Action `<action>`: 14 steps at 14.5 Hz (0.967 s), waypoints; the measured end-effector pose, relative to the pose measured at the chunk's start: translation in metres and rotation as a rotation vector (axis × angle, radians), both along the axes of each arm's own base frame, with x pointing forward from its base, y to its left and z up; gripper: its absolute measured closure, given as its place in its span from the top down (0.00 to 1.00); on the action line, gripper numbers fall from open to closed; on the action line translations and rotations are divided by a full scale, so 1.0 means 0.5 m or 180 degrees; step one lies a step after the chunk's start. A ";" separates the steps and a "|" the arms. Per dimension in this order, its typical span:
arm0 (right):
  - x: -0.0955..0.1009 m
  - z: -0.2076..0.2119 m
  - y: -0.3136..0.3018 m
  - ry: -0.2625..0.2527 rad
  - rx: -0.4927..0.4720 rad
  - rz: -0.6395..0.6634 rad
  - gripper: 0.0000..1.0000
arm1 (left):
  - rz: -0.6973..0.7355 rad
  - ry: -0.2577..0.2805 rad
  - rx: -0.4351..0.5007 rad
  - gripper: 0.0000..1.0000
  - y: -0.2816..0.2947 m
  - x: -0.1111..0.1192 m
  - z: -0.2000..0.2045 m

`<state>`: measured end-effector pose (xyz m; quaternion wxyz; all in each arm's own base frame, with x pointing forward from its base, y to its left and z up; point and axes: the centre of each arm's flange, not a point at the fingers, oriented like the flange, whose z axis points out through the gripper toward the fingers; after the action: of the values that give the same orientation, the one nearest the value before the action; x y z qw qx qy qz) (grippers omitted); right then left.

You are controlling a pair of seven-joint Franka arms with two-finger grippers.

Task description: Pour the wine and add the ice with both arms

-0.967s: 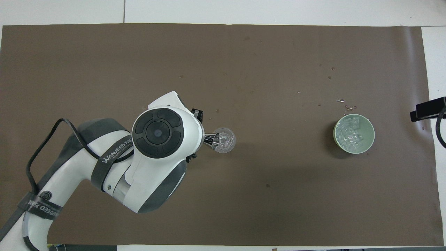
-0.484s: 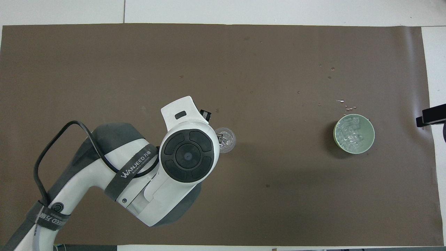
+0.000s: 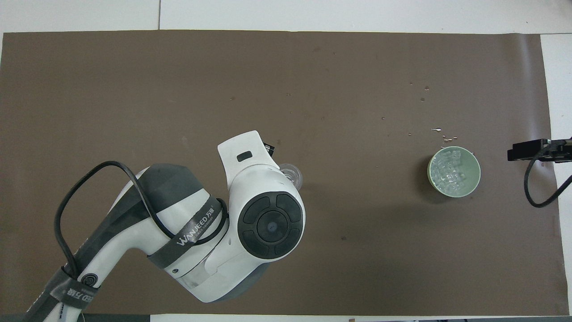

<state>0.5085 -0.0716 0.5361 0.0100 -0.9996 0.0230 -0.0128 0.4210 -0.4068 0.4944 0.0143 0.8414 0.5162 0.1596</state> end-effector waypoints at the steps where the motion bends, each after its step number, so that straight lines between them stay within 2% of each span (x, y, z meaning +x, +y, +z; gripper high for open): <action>1: -0.001 -0.038 0.000 -0.0013 0.0000 0.0080 0.96 | 0.0013 -0.0015 0.0001 0.22 -0.001 0.000 0.001; 2: -0.001 -0.073 0.002 -0.0001 0.0022 0.0133 0.96 | 0.0020 -0.0024 0.0002 0.22 -0.001 0.000 0.002; 3: 0.002 -0.106 0.003 0.0015 0.0064 0.0151 0.89 | 0.0024 -0.0027 0.0000 0.22 -0.001 0.000 0.003; 4: 0.007 -0.137 0.005 0.0023 0.0100 0.0176 0.89 | 0.0030 -0.0033 -0.0006 0.22 -0.002 0.000 0.005; 7: 0.018 -0.223 0.013 -0.0015 0.0115 0.0248 0.64 | 0.0097 -0.0007 -0.0110 0.22 0.000 0.007 0.021; 8: 0.017 -0.248 0.021 -0.0031 0.0106 0.0283 0.64 | 0.0184 0.0077 -0.0229 0.22 0.006 0.014 0.028; 10: 0.018 -0.288 0.034 -0.0103 0.0081 0.0324 0.52 | 0.0335 0.0287 -0.0485 0.22 0.038 0.045 0.035; 14: 0.020 -0.337 0.055 -0.0157 0.0057 0.0384 0.52 | 0.0342 0.0769 -0.1071 0.22 0.166 0.143 0.035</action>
<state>0.5187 -0.0441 0.3677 0.0202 -0.9984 -0.0375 -0.0367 0.4926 -0.3237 0.5117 0.0841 0.8114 0.5777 -0.0303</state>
